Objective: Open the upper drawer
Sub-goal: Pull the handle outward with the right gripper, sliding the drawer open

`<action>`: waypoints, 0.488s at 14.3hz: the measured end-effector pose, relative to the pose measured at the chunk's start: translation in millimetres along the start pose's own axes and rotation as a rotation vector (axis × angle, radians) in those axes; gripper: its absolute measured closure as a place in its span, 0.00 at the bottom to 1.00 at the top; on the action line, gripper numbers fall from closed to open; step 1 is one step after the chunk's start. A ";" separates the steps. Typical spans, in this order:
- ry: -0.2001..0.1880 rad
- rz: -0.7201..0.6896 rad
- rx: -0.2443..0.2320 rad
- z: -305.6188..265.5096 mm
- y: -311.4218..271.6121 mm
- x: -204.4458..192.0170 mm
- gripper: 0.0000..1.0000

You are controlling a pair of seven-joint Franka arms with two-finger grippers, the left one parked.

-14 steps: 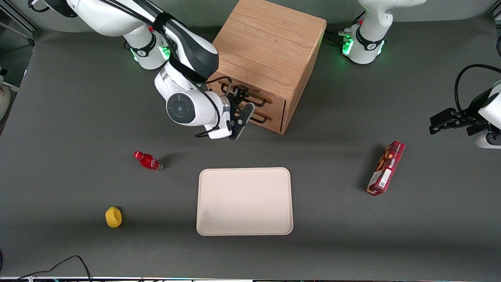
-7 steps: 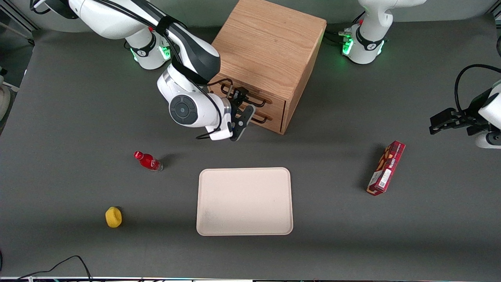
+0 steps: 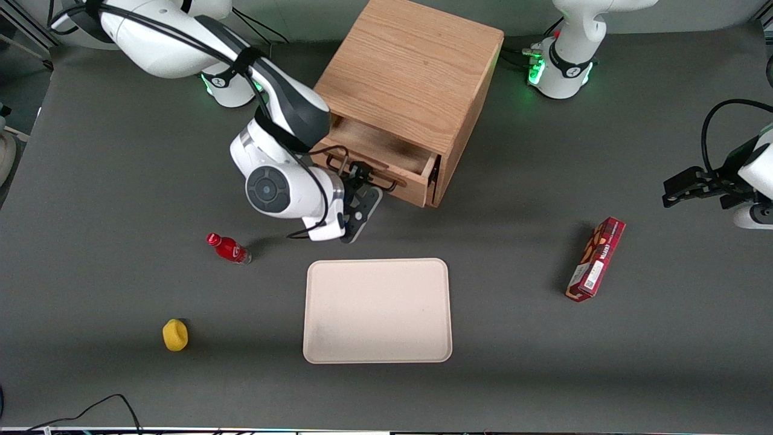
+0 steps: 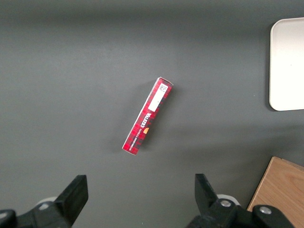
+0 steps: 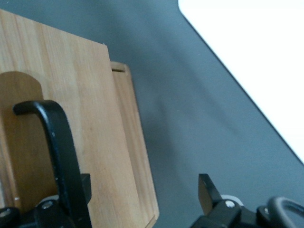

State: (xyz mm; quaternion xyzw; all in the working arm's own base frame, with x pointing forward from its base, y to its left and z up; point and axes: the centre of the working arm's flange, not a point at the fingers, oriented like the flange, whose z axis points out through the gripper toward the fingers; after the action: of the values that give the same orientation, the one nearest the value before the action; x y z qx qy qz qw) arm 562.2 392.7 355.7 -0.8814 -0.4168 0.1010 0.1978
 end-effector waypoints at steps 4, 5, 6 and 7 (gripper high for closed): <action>0.016 -0.007 -0.006 -15.6 18.6 5.7 0.00; 0.013 -0.011 -0.004 -20.5 24.8 5.6 0.00; 0.011 -0.016 0.000 -24.7 30.5 6.0 0.00; 0.011 -0.018 0.001 -27.8 37.4 6.4 0.00</action>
State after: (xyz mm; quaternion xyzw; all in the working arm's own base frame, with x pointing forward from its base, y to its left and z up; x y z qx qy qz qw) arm 601.8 368.8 364.4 -0.8780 -0.4237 0.0945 0.2017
